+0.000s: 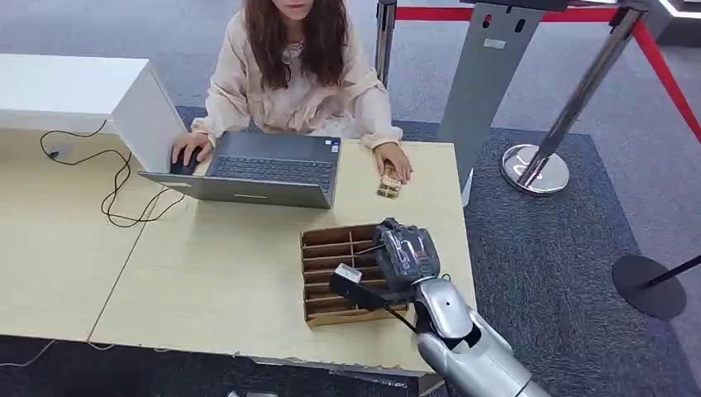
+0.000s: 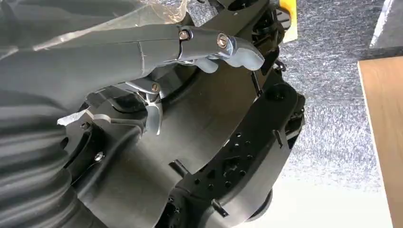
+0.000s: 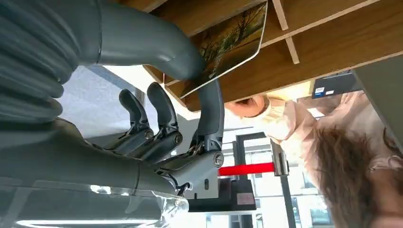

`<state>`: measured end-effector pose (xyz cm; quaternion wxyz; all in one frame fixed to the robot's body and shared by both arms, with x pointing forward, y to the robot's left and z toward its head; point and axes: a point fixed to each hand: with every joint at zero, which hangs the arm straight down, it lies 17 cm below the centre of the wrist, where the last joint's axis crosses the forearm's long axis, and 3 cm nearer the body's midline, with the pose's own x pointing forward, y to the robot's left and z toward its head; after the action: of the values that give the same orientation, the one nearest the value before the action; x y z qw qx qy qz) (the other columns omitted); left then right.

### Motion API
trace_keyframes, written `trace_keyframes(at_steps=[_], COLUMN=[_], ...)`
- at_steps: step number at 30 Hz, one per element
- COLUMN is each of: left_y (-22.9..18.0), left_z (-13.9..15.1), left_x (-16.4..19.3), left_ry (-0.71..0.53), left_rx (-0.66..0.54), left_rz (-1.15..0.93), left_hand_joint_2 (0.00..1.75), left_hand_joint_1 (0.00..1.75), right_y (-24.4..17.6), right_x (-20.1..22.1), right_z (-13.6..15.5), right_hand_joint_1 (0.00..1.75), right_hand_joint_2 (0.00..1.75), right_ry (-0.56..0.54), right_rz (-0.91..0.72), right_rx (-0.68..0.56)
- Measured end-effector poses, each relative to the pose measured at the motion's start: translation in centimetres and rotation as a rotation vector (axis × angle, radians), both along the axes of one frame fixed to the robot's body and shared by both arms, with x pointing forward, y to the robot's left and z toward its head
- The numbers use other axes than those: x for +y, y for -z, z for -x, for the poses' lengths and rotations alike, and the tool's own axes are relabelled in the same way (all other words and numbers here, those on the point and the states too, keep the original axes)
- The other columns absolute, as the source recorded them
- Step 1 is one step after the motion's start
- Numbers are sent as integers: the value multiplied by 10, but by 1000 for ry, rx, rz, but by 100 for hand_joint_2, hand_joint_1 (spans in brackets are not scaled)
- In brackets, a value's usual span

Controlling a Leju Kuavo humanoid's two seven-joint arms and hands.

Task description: Pass the card to the sensor for recognition and then transmit it.

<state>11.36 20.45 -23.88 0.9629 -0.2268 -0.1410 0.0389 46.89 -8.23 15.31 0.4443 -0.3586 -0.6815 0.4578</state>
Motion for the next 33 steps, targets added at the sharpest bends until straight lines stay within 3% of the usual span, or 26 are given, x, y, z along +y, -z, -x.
trace_keyframes(at_steps=[33], left_y=[-1], left_z=[-3], left_x=[1], left_ry=[-19], left_rx=[-8], left_rz=[2], left_hand_joint_2=[175], left_hand_joint_1=[0], right_y=[-37], right_x=[-5], right_z=[3], right_hand_joint_1=[140], right_hand_joint_2=[175], right_ry=[11], right_rz=[-87], right_rx=[-43])
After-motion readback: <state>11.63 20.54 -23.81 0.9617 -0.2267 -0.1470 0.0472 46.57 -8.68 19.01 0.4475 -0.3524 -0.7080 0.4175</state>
